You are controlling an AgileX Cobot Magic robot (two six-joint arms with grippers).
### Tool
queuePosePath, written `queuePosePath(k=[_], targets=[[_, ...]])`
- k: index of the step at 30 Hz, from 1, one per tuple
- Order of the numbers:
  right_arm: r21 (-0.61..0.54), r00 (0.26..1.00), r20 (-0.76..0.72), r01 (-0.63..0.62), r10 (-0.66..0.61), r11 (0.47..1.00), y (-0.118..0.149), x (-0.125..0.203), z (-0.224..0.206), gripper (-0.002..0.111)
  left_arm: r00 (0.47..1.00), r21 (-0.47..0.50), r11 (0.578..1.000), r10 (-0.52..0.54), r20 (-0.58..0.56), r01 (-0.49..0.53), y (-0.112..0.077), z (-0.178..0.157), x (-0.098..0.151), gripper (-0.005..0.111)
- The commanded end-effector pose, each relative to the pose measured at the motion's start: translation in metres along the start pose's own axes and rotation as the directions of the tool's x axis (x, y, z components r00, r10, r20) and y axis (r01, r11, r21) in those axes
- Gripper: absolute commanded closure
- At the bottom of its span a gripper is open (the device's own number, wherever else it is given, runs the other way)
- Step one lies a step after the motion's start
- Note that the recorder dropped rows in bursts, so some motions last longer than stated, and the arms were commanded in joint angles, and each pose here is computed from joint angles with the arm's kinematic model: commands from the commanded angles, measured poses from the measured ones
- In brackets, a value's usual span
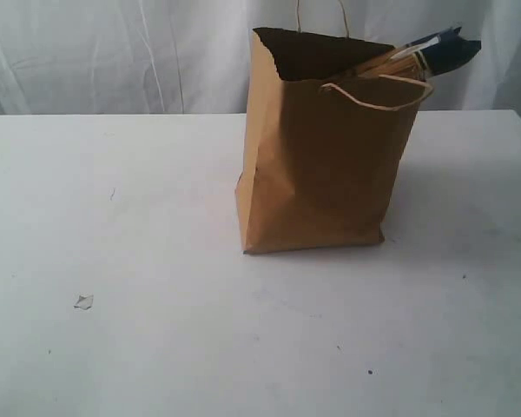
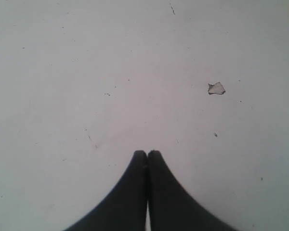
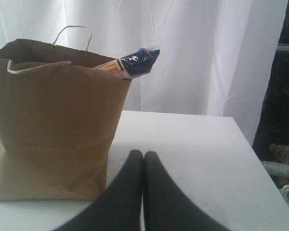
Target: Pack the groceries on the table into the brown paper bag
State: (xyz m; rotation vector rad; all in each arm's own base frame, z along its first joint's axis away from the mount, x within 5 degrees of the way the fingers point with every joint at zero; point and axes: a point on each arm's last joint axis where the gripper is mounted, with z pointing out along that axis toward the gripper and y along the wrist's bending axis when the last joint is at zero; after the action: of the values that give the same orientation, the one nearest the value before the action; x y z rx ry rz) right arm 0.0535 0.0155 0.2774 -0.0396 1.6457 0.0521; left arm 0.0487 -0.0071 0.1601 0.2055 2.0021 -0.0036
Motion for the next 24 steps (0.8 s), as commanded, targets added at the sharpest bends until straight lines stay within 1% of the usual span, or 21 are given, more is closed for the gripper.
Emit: queuePosePath(k=[1, 14, 16, 18, 20, 21, 22, 24], targets=[[0.001, 1.0, 0.001, -0.008, 0.008, 1.0, 0.0, 0.001, 0.0, 0.108, 1.0, 0.019, 1.0, -0.003, -0.02, 0.004, -0.002, 0.0, 0.002, 0.107], [0.003, 1.0, 0.004, 0.002, -0.003, 1.0, 0.0, 0.002, -0.001, 0.108, 1.0, 0.019, 1.0, -0.001, -0.02, 0.002, -0.002, 0.0, 0.002, 0.107], [0.048, 0.994, -0.023, 0.106, -0.105, 0.993, -0.004, 0.004, -0.002, 0.108, 1.0, 0.019, 1.0, -0.001, -0.02, 0.002, -0.002, 0.0, 0.002, 0.107], [0.095, 0.983, -0.059, 0.178, -0.173, 0.979, -0.008, 0.006, -0.003, 0.108, 1.0, 0.019, 1.0, -0.001, -0.02, 0.002, -0.002, 0.0, 0.002, 0.107], [0.157, 0.981, -0.078, 0.185, -0.175, 0.97, -0.014, 0.007, -0.005, 0.108, 1.0, 0.019, 1.0, -0.001, -0.02, 0.002, -0.002, 0.0, 0.002, 0.107], [0.202, 0.987, -0.068, 0.157, -0.147, 0.967, -0.018, 0.006, -0.006, 0.108, 1.0, 0.019, 1.0, -0.001, -0.02, 0.002, -0.002, 0.0, 0.002, 0.107], [0.236, 0.985, -0.074, 0.168, -0.155, 0.957, -0.021, 0.006, -0.007, 0.108, 1.0, 0.019, 1.0, -0.001, -0.02, 0.002, -0.002, 0.0, 0.002, 0.107], [0.289, 0.988, -0.078, 0.149, -0.132, 0.946, -0.026, 0.009, -0.008, 0.108, 1.0, 0.019, 1.0, -0.001, -0.02, 0.002, -0.002, 0.0, 0.002, 0.107]])
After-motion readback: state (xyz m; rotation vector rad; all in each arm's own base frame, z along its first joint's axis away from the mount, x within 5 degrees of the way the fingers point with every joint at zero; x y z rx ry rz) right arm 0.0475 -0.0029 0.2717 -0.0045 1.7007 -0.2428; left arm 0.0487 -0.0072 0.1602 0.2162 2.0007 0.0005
